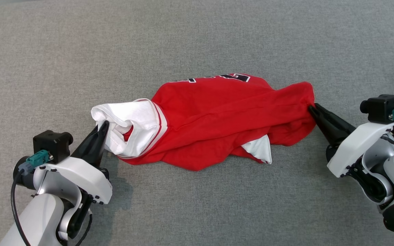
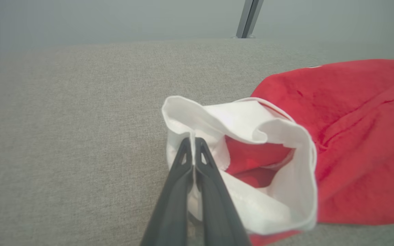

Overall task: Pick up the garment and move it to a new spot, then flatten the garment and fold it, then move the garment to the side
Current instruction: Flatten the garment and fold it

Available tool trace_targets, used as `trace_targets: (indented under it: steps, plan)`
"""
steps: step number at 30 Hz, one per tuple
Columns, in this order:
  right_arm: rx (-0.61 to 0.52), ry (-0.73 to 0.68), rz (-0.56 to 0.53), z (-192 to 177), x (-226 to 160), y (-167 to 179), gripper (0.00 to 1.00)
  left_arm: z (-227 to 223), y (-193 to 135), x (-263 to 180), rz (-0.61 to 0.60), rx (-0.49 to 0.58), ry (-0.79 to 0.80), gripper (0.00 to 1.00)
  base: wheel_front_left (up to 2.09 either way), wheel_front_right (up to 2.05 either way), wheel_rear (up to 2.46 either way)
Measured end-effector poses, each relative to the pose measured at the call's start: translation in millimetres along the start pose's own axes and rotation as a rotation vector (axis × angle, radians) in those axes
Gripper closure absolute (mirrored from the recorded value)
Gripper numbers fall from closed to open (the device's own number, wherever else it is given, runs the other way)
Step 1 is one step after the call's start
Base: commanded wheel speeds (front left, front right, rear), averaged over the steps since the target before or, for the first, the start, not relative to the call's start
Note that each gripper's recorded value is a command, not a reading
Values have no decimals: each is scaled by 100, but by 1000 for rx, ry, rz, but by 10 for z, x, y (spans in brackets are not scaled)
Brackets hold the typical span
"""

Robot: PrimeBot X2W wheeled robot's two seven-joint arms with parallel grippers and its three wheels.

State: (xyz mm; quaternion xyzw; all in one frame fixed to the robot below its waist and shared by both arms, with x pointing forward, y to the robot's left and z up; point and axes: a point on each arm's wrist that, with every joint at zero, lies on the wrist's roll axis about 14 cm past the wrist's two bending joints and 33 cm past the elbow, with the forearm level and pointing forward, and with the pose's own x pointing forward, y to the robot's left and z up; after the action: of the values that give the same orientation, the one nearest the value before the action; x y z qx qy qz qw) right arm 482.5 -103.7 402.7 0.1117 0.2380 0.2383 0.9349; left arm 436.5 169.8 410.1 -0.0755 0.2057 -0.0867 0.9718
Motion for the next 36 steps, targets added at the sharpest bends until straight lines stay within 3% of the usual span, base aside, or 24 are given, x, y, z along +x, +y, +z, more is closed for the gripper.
trace_targets:
  steps: [7, 12, 25, 36]
  plan:
    - [4, -53, 11, 136, -91, -22, 100, 68, -1, 4, 0, 2, -35, 100, 0, 0, 0]
    - [6, -185, 8, 483, -238, -19, 100, 310, -43, -38, -14, 24, -114, 100, 0, 0, 0]
    - [-54, -617, -5, 1742, -1191, 100, 100, 1808, -532, -573, -144, 90, -528, 100, 0, 0, 0]
    - [-164, -777, -11, 2396, -1853, 355, 100, 2879, -901, -1248, -218, 245, -845, 100, 0, 0, 0]
